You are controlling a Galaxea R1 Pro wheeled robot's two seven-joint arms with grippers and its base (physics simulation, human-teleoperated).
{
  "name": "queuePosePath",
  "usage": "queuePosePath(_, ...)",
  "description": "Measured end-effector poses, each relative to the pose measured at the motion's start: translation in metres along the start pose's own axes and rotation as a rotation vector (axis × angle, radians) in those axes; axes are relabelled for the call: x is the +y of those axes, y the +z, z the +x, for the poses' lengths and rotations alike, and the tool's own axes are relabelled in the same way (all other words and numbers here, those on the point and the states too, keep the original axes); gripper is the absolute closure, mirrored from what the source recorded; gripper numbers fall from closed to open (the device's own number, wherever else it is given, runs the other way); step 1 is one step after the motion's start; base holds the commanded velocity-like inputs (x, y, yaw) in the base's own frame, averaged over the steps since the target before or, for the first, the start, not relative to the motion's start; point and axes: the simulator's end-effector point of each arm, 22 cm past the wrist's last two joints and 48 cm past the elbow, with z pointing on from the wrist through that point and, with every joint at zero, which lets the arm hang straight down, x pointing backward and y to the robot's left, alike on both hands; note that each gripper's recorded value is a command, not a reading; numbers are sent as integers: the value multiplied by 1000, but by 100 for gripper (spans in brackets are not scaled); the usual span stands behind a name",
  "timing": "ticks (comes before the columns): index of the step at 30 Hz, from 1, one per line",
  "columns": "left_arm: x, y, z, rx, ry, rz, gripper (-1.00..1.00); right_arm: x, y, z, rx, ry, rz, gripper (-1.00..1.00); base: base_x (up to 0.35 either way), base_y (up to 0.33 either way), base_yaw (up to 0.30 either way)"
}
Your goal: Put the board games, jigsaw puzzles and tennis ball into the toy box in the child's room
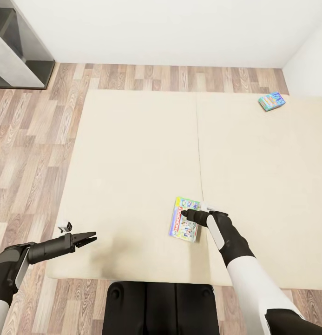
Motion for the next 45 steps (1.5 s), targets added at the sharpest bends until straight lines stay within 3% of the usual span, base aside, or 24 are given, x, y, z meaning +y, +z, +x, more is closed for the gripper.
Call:
queuePosePath(6, 0, 0, 0, 0, 0, 0, -100, 4, 0, 2, 11, 2, -12, -100, 0, 0, 0)
queuePosePath(14, 0, 0, 0, 0, 0, 0, -100, 26, 0, -4, 5, 2, -46, -100, 0, 0, 0)
queuePosePath(33, 0, 0, 0, 0, 0, 1, -100, 33, 0, -7, 4, 2, -59, -100, 0, 0, 0)
queuePosePath(45, 0, 0, 0, 0, 0, 2, -100, 57, 0, 6, 62, 6, -93, -100, 0, 0, 0)
